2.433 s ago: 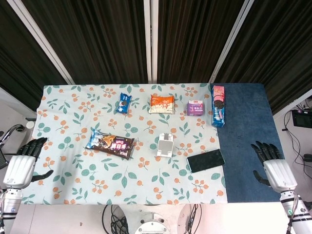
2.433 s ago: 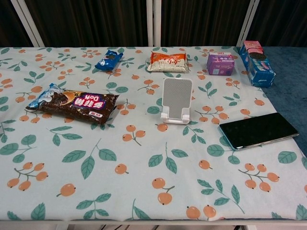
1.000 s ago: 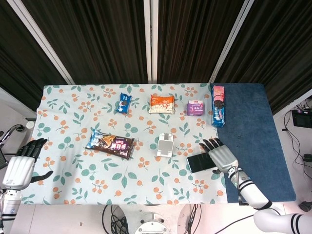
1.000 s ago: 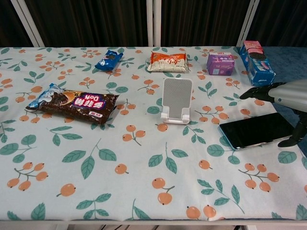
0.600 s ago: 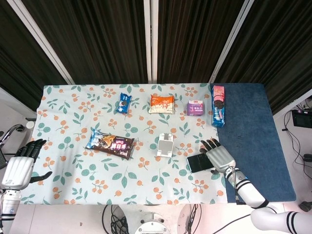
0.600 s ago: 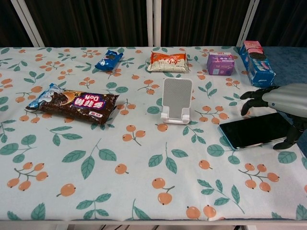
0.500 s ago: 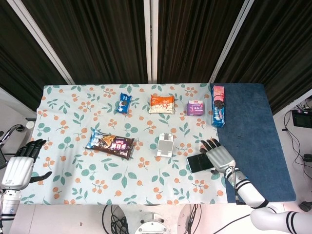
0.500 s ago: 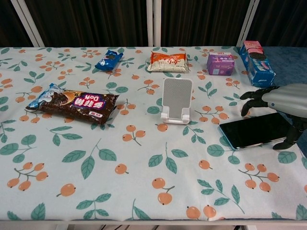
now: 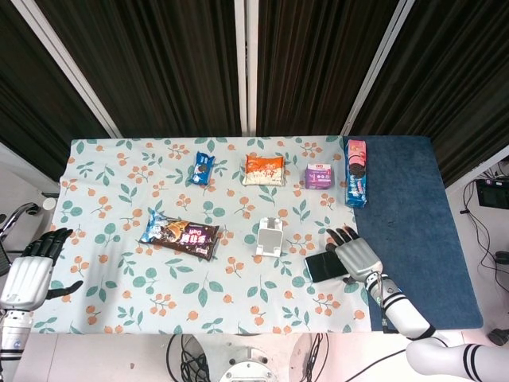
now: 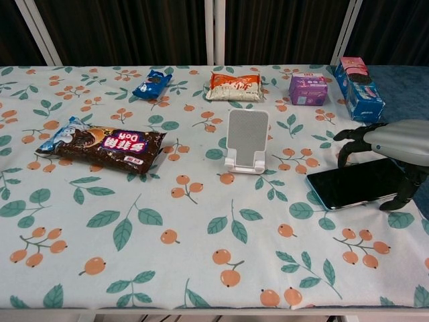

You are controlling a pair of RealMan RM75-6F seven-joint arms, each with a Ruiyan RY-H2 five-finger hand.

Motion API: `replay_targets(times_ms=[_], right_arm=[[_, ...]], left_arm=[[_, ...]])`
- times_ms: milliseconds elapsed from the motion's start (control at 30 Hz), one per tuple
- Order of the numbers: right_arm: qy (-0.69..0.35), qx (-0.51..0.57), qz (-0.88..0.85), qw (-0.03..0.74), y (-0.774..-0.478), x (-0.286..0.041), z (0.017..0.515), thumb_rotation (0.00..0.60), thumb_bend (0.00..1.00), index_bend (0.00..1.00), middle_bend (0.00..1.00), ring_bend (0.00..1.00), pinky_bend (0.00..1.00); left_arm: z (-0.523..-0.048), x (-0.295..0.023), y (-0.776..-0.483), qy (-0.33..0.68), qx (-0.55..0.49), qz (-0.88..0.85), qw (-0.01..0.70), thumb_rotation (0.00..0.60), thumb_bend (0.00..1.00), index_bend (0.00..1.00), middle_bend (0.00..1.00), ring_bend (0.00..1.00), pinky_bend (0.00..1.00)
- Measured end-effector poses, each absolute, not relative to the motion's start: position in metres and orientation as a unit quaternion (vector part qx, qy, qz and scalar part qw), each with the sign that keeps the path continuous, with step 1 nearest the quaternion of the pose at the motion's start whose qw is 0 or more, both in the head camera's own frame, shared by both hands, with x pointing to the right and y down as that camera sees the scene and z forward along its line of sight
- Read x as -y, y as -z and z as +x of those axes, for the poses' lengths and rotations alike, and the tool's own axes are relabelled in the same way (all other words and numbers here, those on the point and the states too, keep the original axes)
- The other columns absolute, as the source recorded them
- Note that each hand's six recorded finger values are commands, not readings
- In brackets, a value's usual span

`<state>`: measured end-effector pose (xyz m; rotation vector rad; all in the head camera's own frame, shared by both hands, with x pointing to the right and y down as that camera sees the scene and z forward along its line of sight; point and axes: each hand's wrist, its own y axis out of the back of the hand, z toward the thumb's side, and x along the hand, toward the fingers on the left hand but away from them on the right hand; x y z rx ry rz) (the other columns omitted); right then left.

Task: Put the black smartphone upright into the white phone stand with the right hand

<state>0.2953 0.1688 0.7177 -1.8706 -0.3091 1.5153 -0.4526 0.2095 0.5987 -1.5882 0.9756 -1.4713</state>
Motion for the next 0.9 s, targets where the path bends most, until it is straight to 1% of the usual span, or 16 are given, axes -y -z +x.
replay_targets(times_ms=[133,267,433,633,700,833,900], right_arm=[[-0.585,0.118,-0.722,0.349,-0.7179,-0.1691,0.2955,0.6,0.08,0.31,0.0,0.0,0.0],[-0.585,0.119,-0.723,0.349,-0.7178,-0.1689,0.2951,0.6,0.12,0.35,0.0,0.0,0.0],[-0.581,0.125,-0.724,0.349,-0.7167,-0.1677,0.2944,0.6,0.17,0.43,0.0,0.0,0.0],[-0.572,0.144,-0.732,0.341,-0.7146,-0.1662,0.2947,0.6,0.2,0.56,0.01,0.0,0.0],[-0.567,0.151,-0.734,0.341,-0.7136,-0.1657,0.2952,0.6,0.21,0.59,0.05,0.0,0.0],[-0.559,0.163,-0.737,0.342,-0.7121,-0.1649,0.297,0.6,0.21,0.62,0.14,0.0,0.0],[-0.557,0.165,-0.737,0.346,-0.7117,-0.1646,0.2985,0.6,0.22,0.63,0.19,0.05,0.0]], left_arm=[[-0.4532,-0.2095,-0.5979,0.575,-0.381,-0.62,0.374,0.53,0.08,0.11,0.11,0.11,0.22],[-0.4536,-0.2094,-0.5972,0.575,-0.381,-0.62,0.373,0.533,0.08,0.11,0.11,0.11,0.22],[-0.4536,-0.2099,-0.5977,0.576,-0.379,-0.621,0.371,0.532,0.08,0.11,0.11,0.11,0.22],[-0.4529,-0.2092,-0.598,0.576,-0.379,-0.622,0.371,0.535,0.08,0.11,0.11,0.11,0.22],[-0.4525,-0.2092,-0.5982,0.576,-0.378,-0.622,0.371,0.532,0.08,0.11,0.11,0.11,0.22],[-0.4525,-0.2099,-0.599,0.578,-0.377,-0.623,0.37,0.533,0.08,0.11,0.11,0.11,0.22],[-0.4527,-0.2103,-0.5995,0.579,-0.375,-0.623,0.368,0.533,0.08,0.11,0.11,0.11,0.22]])
